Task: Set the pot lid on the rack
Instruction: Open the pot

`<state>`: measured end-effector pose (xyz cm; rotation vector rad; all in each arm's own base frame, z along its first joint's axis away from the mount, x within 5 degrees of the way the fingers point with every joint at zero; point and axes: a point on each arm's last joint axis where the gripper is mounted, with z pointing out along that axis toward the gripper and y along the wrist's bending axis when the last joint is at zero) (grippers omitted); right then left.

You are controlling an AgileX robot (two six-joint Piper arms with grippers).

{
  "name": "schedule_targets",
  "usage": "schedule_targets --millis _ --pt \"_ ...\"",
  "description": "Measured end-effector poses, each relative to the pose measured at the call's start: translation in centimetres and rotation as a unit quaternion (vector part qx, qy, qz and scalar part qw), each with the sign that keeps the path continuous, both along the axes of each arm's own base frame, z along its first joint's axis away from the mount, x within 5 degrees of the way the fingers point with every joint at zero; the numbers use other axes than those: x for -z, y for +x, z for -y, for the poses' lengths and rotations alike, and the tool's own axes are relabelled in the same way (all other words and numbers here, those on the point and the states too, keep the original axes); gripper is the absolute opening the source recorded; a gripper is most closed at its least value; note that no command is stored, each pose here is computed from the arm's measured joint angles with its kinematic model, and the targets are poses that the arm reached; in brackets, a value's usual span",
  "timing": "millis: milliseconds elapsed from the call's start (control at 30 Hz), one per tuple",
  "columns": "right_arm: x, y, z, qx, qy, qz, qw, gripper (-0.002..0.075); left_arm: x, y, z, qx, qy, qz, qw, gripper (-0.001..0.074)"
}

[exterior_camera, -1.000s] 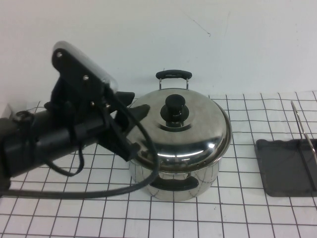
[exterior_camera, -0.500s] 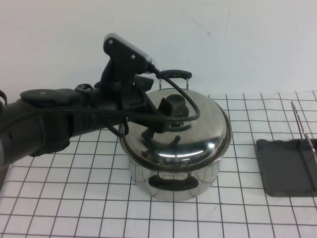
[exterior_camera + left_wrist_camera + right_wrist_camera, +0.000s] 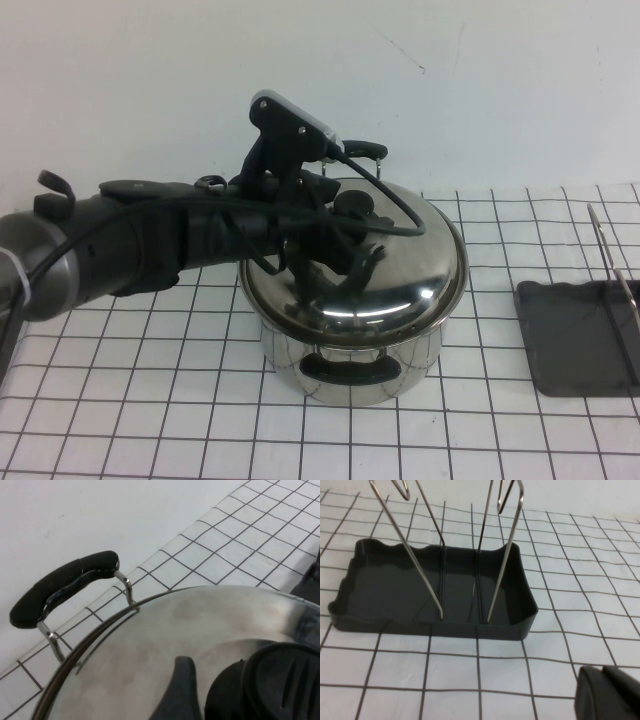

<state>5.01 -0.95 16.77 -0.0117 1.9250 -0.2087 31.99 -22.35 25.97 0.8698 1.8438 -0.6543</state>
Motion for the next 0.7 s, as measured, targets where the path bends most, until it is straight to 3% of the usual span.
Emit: schedule_targets --millis 467,700 --pt "0.00 0.00 0.00 0.000 0.000 0.000 1.000 -0.0003 0.36 0.78 0.63 0.005 -0.010 -0.007 1.000 0.0318" --pt "0.00 0.00 0.00 0.000 0.000 0.000 1.000 -0.0003 -0.03 1.04 0.83 0.007 -0.013 -0.003 1.000 0.0321"
